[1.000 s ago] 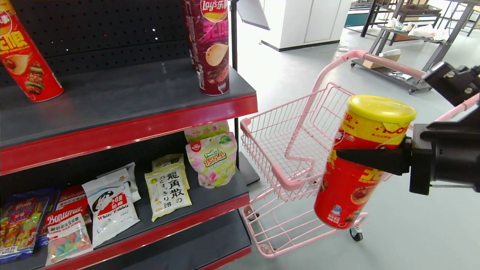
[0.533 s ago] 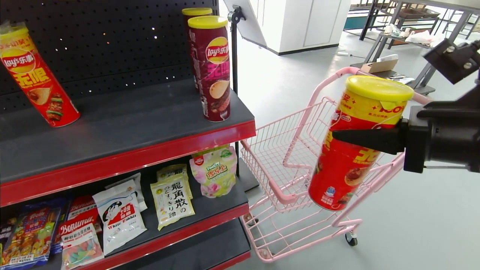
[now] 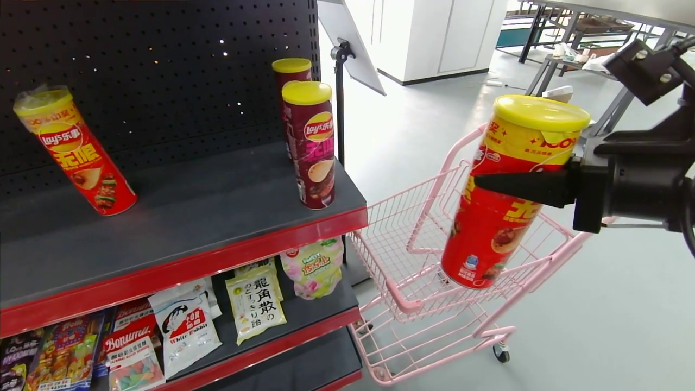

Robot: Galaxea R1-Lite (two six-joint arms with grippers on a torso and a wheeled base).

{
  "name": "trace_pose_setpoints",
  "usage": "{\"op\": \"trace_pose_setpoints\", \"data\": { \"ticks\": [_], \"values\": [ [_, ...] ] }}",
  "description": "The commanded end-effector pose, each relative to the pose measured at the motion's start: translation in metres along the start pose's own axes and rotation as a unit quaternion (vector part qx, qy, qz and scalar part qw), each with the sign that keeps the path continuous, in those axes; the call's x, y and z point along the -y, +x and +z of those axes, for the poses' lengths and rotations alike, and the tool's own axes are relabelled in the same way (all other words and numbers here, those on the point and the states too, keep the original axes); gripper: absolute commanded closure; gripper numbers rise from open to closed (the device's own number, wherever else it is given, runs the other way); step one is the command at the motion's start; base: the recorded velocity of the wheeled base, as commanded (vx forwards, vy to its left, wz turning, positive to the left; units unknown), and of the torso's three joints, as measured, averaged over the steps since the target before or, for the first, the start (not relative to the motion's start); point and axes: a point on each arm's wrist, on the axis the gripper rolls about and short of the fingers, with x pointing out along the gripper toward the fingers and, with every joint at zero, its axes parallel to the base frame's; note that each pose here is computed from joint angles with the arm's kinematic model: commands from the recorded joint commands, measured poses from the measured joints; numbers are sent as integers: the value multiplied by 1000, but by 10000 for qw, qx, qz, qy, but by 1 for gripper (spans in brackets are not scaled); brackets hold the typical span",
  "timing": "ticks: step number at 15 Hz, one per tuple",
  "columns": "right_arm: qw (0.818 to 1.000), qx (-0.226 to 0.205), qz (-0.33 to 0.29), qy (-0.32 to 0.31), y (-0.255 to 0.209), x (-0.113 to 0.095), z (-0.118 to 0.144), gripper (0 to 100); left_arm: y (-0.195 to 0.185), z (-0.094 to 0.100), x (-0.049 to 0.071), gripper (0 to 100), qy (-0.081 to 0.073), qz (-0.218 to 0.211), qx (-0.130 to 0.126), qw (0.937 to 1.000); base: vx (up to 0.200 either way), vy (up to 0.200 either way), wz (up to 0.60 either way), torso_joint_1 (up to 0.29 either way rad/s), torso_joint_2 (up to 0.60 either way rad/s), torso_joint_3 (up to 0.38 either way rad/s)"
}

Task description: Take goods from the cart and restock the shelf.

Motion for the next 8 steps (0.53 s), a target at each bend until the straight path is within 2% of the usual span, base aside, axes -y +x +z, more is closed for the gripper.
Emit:
{"op": "trace_pose_setpoints", "data": {
  "ticks": [1,4,8],
  "values": [
    [10000,-15,-12,1,1,0,-1,100,0,0,0,0,-2,0,-7,10000,0,0,0,178,-417,-261],
    [10000,-37,-26,0,0,0,-3,100,0,0,0,0,29,0,-7,10000,0,0,0,94,-232,-132],
    [10000,-45,-48,-3,-2,0,-4,100,0,0,0,0,29,0,-7,10000,-200,0,0,17,-12,-16]
  ]
}}
